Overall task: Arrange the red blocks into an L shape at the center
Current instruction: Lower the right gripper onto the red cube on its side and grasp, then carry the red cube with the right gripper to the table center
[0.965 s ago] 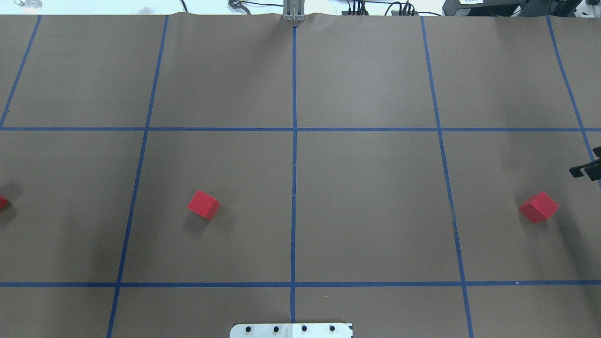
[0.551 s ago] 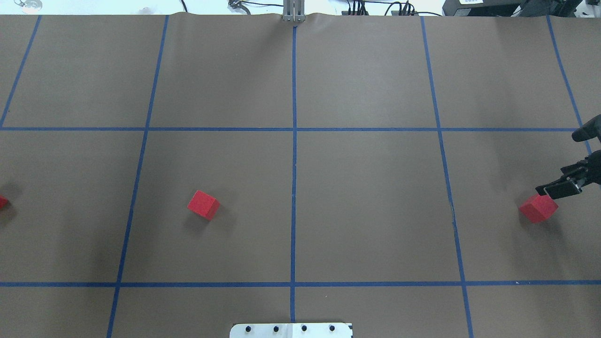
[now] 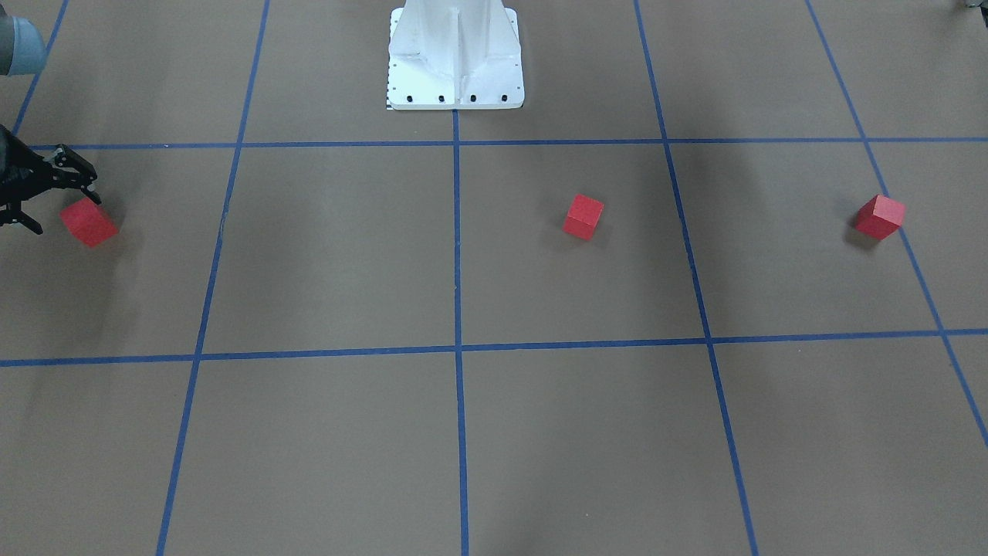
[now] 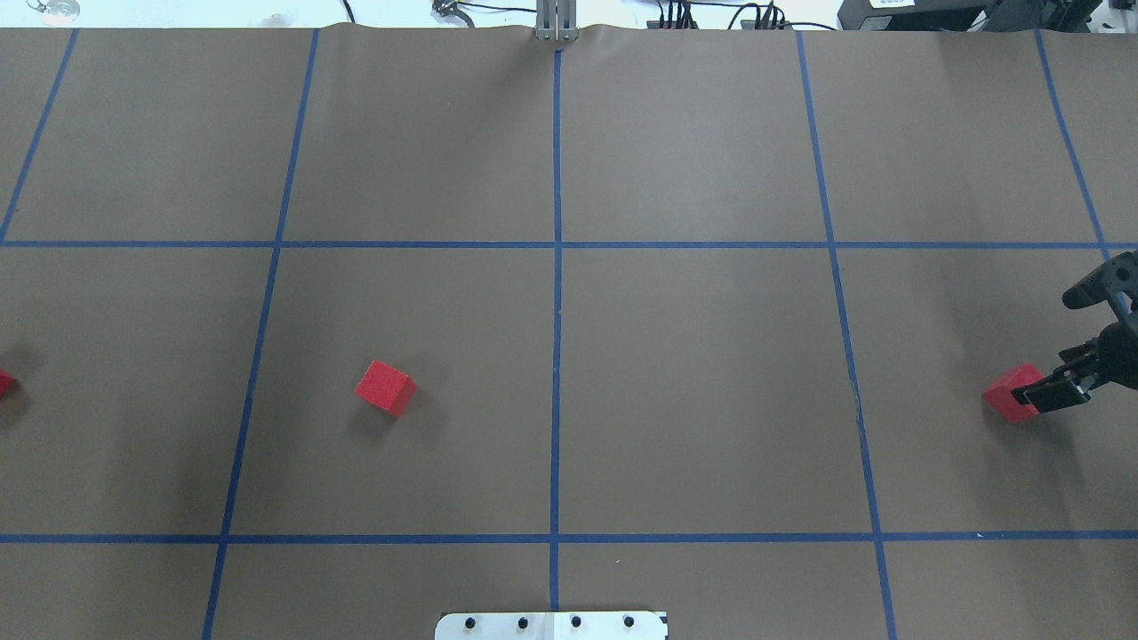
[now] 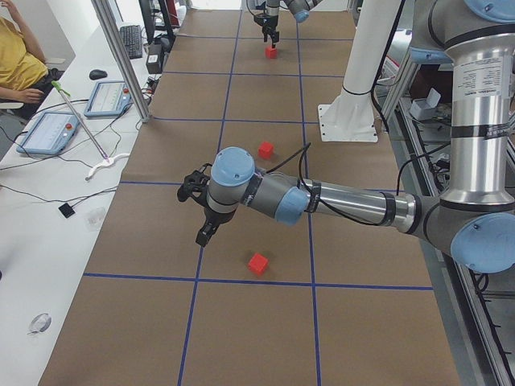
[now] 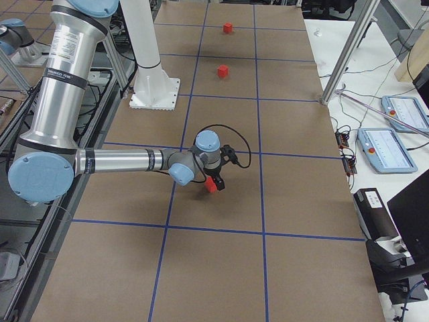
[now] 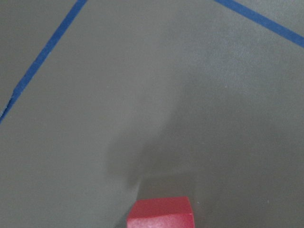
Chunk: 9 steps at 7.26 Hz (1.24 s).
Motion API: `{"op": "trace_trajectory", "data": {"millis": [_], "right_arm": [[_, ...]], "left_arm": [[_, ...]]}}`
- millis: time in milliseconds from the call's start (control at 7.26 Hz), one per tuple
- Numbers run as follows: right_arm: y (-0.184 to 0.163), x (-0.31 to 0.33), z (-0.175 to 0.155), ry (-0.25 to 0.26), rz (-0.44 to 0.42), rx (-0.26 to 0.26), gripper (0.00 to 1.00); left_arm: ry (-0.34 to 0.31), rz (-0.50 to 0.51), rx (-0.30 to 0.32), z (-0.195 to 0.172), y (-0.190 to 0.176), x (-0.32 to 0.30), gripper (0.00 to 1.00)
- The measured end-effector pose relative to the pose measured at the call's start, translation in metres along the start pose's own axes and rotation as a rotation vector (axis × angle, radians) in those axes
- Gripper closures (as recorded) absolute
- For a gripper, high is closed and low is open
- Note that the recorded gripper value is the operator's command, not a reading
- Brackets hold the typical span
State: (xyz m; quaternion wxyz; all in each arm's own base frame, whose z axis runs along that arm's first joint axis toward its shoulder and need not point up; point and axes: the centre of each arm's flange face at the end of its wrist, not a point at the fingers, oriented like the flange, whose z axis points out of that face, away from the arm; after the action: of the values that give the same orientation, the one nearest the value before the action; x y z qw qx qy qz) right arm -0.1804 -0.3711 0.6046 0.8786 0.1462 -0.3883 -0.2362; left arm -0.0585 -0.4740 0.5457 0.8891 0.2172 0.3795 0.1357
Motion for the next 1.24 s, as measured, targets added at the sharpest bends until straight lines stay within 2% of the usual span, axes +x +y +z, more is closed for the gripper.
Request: {"op": "trace_trajectory", "data": {"millis": [413,551,689,827,965,1240], "right_arm": [[0.002,-0.006,0.013,0.002,-0.015,-0.024,0.01],[0.003,-0.008,0.016,0.001,-0.019,-0.031,0.05],[0.003,-0.008,0.019,-0.001,-0.021,-0.038,0.31],[0.004,-0.009,0.022,-0.002,-0.022,-0.045,0.8],[0.006,-0.008,0.025,-0.003,-0.019,-0.052,1.0],[0.005,-0.007,0.026,-0.004,-0.018,-0.056,1.0]], "left_arm": [[0.0,0.0,0.0,0.0,0.0,0.0,0.0],[0.0,0.0,0.0,0.0,0.0,0.0,0.0],[0.0,0.0,-0.001,0.001,0.0,0.0,0.0],[0.0,0.0,-0.001,0.001,0.0,0.0,0.0],[0.0,-0.001,-0.001,0.001,0.0,0.0,0.0],[0.0,-0.001,-0.001,0.001,0.0,-0.001,0.0]]}}
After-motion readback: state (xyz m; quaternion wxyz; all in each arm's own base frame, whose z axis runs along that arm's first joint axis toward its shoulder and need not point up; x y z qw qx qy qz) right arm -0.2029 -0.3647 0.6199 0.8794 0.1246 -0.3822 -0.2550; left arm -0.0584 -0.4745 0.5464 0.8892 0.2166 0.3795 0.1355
